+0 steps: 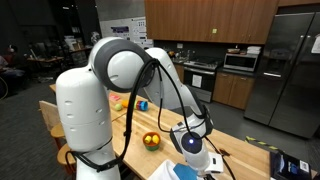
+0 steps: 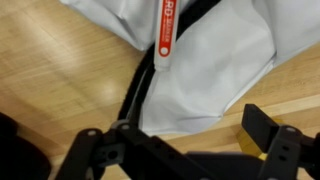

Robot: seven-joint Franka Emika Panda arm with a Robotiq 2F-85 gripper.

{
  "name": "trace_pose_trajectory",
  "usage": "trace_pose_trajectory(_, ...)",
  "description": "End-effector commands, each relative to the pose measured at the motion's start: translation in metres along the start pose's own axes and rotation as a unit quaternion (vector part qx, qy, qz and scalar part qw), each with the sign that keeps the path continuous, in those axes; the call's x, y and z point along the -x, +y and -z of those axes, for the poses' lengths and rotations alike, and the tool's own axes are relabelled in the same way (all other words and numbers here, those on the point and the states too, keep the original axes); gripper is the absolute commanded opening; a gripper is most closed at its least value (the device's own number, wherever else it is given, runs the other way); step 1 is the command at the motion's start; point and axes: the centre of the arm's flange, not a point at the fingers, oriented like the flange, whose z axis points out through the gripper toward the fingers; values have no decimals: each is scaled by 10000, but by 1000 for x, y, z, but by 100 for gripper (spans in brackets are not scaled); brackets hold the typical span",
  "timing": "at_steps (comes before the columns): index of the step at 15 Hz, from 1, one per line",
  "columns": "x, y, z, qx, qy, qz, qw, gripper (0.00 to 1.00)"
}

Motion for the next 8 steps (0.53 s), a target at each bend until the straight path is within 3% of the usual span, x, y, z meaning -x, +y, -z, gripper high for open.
trace_pose_trajectory(1, 0, 16, 10, 263, -307, -298, 9987, 100)
trace_pose_trajectory(5, 18, 29, 12, 385, -539, -490, 9966, 100)
trace_pose_trajectory(7, 15, 18, 8, 391, -600, -554, 9959, 100)
trace_pose_trajectory(8, 14, 16, 7, 388, -590, -586, 9958, 75)
